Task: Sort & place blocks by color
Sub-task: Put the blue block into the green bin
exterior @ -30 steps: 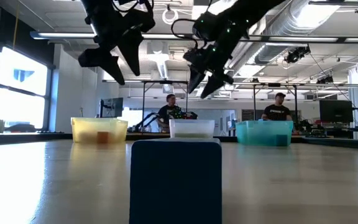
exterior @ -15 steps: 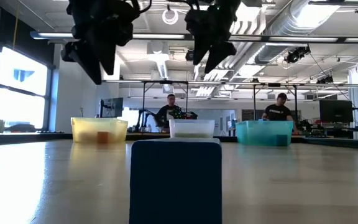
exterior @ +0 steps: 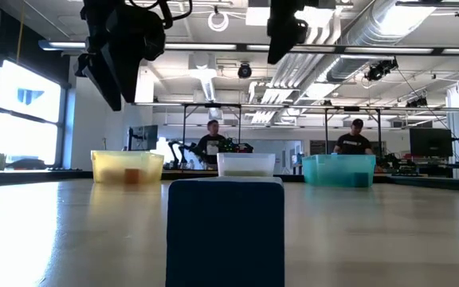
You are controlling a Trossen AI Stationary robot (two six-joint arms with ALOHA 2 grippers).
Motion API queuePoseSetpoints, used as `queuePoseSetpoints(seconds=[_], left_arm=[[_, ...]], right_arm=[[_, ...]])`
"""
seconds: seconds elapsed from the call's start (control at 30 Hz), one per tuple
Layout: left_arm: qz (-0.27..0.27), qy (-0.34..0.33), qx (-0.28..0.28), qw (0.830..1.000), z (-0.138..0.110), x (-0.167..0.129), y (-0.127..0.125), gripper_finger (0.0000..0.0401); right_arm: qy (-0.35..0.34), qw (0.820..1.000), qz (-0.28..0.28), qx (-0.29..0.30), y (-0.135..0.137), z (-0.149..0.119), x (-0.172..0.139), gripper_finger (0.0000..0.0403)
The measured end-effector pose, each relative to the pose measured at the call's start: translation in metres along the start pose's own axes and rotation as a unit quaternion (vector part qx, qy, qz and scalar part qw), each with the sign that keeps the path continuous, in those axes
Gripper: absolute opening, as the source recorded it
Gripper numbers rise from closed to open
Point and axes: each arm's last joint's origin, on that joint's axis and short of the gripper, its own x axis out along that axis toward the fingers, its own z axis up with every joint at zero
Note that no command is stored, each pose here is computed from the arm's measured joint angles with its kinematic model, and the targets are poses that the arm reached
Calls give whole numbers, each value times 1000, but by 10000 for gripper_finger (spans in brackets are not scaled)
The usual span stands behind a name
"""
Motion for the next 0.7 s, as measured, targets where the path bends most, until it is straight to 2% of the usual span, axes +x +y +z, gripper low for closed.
queuePoseSetpoints(seconds=[0.1, 0.2, 0.33, 0.5, 0.7], left_arm=[[1, -1, -9, 1000, 0, 0, 0, 209], [1, -1, -10, 1000, 0, 0, 0, 209], [0, 0, -20, 1000, 0, 0, 0, 209], [0, -1, -43, 999, 0, 0, 0, 209], [0, -2, -50, 999, 0, 0, 0, 209]], right_arm=[[-12, 998, 15, -67, 20, -3, 1, 265], [-34, 986, 31, -158, 39, -5, 1, 265], [-71, 953, 51, -291, 62, -8, 0, 265], [-107, 919, 71, -372, 84, -9, 4, 265], [-112, 869, 99, -471, 107, -12, 29, 265]])
